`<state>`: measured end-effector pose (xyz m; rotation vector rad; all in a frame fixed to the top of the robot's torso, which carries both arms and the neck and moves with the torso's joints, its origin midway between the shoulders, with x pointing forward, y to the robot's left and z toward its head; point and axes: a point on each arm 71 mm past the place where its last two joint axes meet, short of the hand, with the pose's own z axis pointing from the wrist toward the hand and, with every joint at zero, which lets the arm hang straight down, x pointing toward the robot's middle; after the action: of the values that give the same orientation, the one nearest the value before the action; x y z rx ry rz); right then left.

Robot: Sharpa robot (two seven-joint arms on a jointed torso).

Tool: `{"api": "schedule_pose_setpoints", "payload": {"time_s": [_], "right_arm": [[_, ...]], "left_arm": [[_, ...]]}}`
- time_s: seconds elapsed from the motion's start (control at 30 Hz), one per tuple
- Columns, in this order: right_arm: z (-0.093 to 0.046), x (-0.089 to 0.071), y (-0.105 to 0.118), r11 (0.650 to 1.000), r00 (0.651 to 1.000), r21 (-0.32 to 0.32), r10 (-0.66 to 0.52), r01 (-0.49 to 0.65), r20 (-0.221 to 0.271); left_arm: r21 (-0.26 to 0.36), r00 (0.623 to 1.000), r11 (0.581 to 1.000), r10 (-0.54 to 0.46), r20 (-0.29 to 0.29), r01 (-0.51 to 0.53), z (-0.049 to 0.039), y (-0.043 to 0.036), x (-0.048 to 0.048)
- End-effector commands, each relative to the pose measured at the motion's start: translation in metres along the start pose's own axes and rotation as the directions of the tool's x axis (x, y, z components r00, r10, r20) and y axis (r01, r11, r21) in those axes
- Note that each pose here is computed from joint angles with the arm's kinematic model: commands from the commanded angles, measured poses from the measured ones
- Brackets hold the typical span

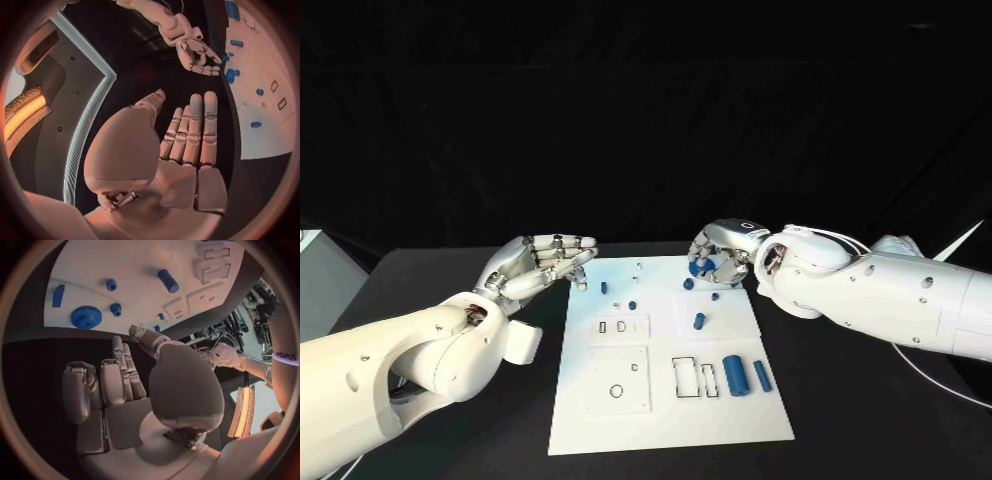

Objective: Assemble the parts on the task board

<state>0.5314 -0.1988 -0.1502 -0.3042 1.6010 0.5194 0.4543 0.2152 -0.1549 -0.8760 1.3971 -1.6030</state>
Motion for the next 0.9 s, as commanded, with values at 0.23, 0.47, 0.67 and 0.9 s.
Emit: {"api": "schedule_pose_setpoints", "payload": {"time_s": [0.23,0.47,0.67,0.9], "right_arm": [[0.005,0.003,0.001,0.995,0.997,0.066,-0.079,0.079,-0.003],[0.008,0.009,0.001,0.993,0.995,0.076,-0.093,0.095,-0.028],[0.009,0.016,0.003,0.992,0.994,0.073,-0.096,0.1,-0.051],[0.01,0.02,0.005,0.991,0.992,0.07,-0.106,0.11,-0.063]], "left_arm": [[0.004,0.999,1.0,-0.007,-0.054,0.008,0.0001,-0.0049,0.0061],[0.007,0.999,1.0,-0.004,-0.052,0.005,0.0,-0.0073,0.0046],[0.009,0.999,1.0,-0.003,-0.048,0.003,-0.0002,-0.0091,0.0031],[0.012,0.999,1.0,0.001,-0.045,0.0,0.0001,-0.0114,0.0017]]}}
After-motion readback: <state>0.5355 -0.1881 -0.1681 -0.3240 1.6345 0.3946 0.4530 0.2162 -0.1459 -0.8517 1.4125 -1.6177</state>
